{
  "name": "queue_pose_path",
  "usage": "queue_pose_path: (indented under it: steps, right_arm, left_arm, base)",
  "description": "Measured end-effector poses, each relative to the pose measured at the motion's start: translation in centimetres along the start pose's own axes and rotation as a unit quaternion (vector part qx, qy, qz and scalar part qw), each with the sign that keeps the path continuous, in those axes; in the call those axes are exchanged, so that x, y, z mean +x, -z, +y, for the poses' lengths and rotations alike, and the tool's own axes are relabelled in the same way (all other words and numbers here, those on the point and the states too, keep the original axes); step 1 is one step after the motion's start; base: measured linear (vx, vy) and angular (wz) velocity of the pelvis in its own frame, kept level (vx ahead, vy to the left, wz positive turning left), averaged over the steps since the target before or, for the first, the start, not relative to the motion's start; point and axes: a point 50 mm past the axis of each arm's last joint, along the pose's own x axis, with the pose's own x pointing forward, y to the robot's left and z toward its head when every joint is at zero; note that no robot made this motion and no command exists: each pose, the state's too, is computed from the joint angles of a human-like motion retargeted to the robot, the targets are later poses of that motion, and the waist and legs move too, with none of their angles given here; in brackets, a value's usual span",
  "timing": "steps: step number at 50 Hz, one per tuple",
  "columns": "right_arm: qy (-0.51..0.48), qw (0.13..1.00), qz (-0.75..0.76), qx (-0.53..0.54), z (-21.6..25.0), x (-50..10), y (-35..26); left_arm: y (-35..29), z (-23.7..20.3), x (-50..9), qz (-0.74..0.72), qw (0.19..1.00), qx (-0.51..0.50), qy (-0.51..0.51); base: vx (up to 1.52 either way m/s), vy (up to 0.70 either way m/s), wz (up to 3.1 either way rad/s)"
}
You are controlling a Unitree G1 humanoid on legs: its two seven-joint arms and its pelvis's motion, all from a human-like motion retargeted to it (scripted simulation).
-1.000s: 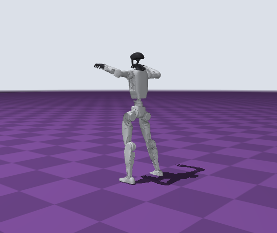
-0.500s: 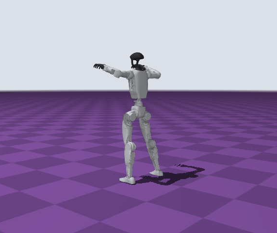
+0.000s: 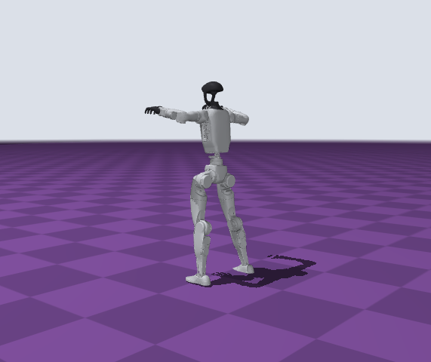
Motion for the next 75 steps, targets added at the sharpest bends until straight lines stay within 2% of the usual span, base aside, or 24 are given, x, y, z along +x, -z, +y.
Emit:
queue_pose_path:
  steps: [5, 10, 12, 15, 17, 20, 25, 29, 37, 42, 48, 56, 58, 60, 65, 67, 75]
  right_arm:
    - [0.027, 0.996, 0.042, 0.069, 5.6, 0.4, 0.7]
    - [0.007, 0.976, 0.13, 0.175, 16.1, -2.1, -0.5]
    - [-0.056, 0.963, 0.168, 0.204, 21.9, -4.5, -2.2]
    - [-0.226, 0.937, 0.171, 0.204, 29.9, -8.9, -6.3]
    - [-0.314, 0.918, 0.155, 0.187, 33.1, -12.0, -8.9]
    - [-0.327, 0.911, 0.167, 0.187, 34.6, -14.9, -11.1]
    - [-0.252, 0.923, 0.191, 0.22, 33.6, -15.9, -12.1]
    - [-0.275, 0.928, 0.142, 0.208, 33.2, -15.4, -12.0]
    - [-0.285, 0.926, 0.116, 0.217, 33.2, -10.9, -12.1]
    - [-0.269, 0.939, 0.057, 0.204, 33.2, -6.3, -14.0]
    - [-0.216, 0.967, 0.002, 0.133, 31.0, 1.6, -15.3]
    - [-0.113, 0.992, -0.03, 0.043, 26.6, 8.9, -16.2]
    - [-0.105, 0.994, -0.019, -0.031, 24.6, 11.3, -15.2]
    - [-0.088, 0.996, -0.014, -0.029, 24.6, 11.6, -15.8]
    - [-0.003, 0.994, -0.02, -0.106, 18.6, 16.9, -16.6]
    - [0.012, 0.992, -0.025, -0.126, 16.3, 18.2, -16.0]
    - [0.123, 0.966, -0.05, -0.223, 5.5, 22.3, -16.9]
  left_arm:
    - [0.9, -6.2, 0.9, 0.022, 0.997, -0.049, 0.049]
    - [1.4, -17.3, 0.8, 0.091, 0.982, -0.098, 0.13]
    - [0.9, -23.7, -0.5, 0.148, 0.964, -0.124, 0.184]
    - [-1.6, -32.8, -5.5, 0.244, 0.912, -0.135, 0.299]
    - [-3.7, -36.3, -9.4, 0.292, 0.876, -0.124, 0.363]
    - [-6.4, -38.2, -13.3, 0.322, 0.861, -0.11, 0.379]
    - [-8.3, -37.2, -14.2, 0.288, 0.904, -0.141, 0.282]
    - [-8.5, -35.8, -12.4, 0.238, 0.922, -0.164, 0.256]
    - [-8.3, -34.6, -5.5, 0.242, 0.914, -0.243, 0.217]
    - [-10.1, -34.1, -0.3, 0.187, 0.932, -0.23, 0.21]
    - [-10.8, -30.6, 7.3, 0.135, 0.956, -0.199, 0.165]
    - [-12.7, -24.8, 14.1, 0.063, 0.979, -0.181, 0.064]
    - [-12.2, -22.5, 16.1, 0.08, 0.982, -0.166, 0.042]
    - [-10.9, -22.6, 15.7, 0.077, 0.984, -0.132, 0.088]
    - [-9.3, -15.7, 19.7, 0.102, 0.989, -0.105, -0.021]
    - [-9.5, -13.7, 20.9, 0.089, 0.995, -0.051, -0.016]
    - [-9.3, -1.6, 23.5, 0.068, 0.981, 0.064, -0.172]
  base:
    - [0.0, 0.0, 0.0]
    - [0.0, 0.0, 0.0]
    - [0.0, 0.0, 0.0]
    - [0.0, 0.0, 0.0]
    - [0.0, 0.0, 0.0]
    - [0.0, 0.0, 0.0]
    - [-0.01, 0.0, -0.08]
    - [-0.05, 0.0, -0.19]
    - [-0.14, 0.0, 0.0]
    - [-0.21, 0.0, 0.1]
    - [-0.26, -0.02, 0.15]
    - [-0.25, -0.03, 0.16]
    - [-0.2, -0.01, 0.05]
    - [-0.13, 0.03, 0.22]
    - [-0.16, 0.02, 0.26]
    - [-0.1, 0.1, 0.49]
    - [-0.05, -0.04, 0.28]
